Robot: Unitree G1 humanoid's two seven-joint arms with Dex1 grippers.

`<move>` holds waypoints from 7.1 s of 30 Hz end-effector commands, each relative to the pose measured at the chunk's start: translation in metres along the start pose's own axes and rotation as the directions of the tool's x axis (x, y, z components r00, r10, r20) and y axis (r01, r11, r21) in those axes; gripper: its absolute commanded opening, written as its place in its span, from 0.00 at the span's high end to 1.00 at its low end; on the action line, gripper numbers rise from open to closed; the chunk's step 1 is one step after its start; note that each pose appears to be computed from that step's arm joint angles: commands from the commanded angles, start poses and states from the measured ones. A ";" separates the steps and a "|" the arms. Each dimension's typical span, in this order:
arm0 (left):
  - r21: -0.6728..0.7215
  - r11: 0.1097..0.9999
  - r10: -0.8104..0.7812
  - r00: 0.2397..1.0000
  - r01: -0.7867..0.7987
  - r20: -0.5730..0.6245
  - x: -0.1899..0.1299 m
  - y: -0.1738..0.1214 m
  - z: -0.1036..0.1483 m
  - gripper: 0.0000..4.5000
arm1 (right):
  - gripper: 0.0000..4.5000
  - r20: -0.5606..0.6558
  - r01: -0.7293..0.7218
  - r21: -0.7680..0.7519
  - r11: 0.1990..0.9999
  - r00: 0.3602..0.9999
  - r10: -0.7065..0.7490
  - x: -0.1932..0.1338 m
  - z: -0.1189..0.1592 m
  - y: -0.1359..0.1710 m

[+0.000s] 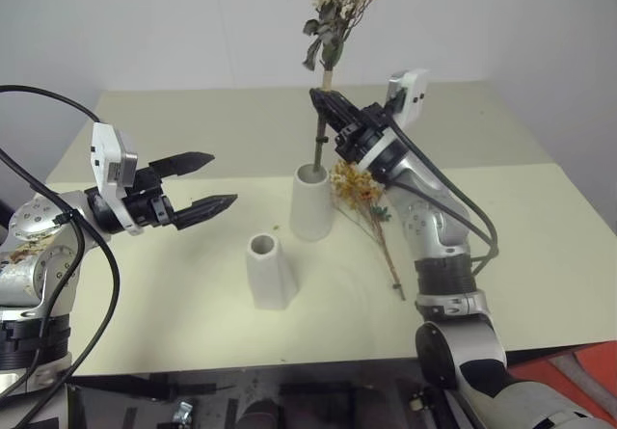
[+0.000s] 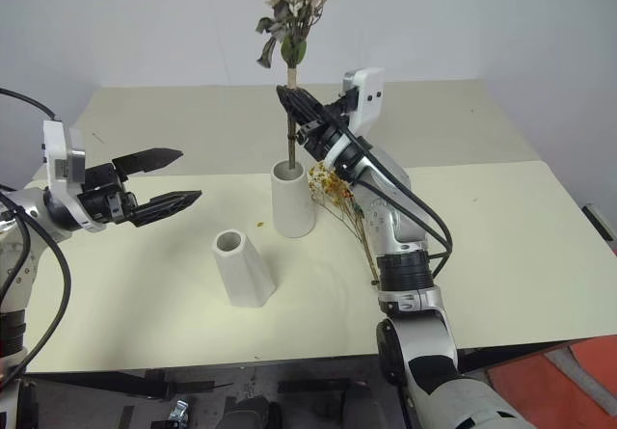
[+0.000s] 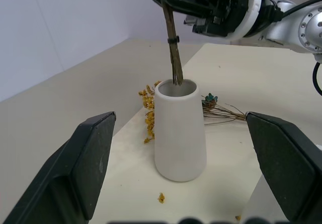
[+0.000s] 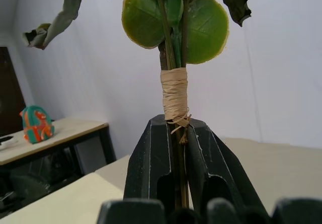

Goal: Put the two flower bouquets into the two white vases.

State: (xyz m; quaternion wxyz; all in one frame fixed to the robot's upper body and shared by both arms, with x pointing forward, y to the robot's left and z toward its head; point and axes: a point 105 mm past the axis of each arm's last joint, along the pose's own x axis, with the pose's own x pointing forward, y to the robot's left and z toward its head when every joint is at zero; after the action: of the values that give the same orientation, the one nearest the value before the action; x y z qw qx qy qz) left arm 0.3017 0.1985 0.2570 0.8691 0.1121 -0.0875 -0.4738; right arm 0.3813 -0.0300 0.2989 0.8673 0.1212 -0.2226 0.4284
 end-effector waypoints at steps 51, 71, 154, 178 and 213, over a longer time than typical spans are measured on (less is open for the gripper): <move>0.012 0.996 -0.087 0.996 0.086 0.033 -0.007 -0.013 0.017 0.00 | 0.01 -0.360 -0.215 -0.157 0.964 0.921 0.147 -0.131 0.004 -0.006; 0.008 0.992 -0.128 0.991 0.127 0.034 -0.018 -0.022 0.020 0.00 | 0.01 -0.893 0.059 -0.174 0.983 0.412 -0.183 -0.164 -0.074 -0.048; -0.074 0.971 -0.230 0.973 0.228 -0.029 -0.052 -0.056 0.014 0.00 | 1.00 0.085 -0.401 0.117 0.909 0.916 0.393 -0.032 0.013 0.092; -0.078 0.972 -0.225 0.974 0.221 -0.040 -0.052 -0.058 0.017 0.00 | 1.00 0.074 -0.501 0.230 0.834 0.864 0.498 -0.032 -0.011 0.112; -0.094 0.982 -0.172 0.983 0.166 -0.062 -0.061 -0.064 0.019 0.00 | 1.00 0.055 -0.505 0.206 0.838 0.861 0.506 -0.030 -0.035 0.124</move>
State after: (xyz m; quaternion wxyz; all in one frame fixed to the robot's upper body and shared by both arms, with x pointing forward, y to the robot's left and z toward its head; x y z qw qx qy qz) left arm 0.2164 0.2152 0.2456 0.8352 0.0843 -0.0134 -0.5433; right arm 0.2802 0.0396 0.2482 0.7107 0.1499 -0.1740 0.6650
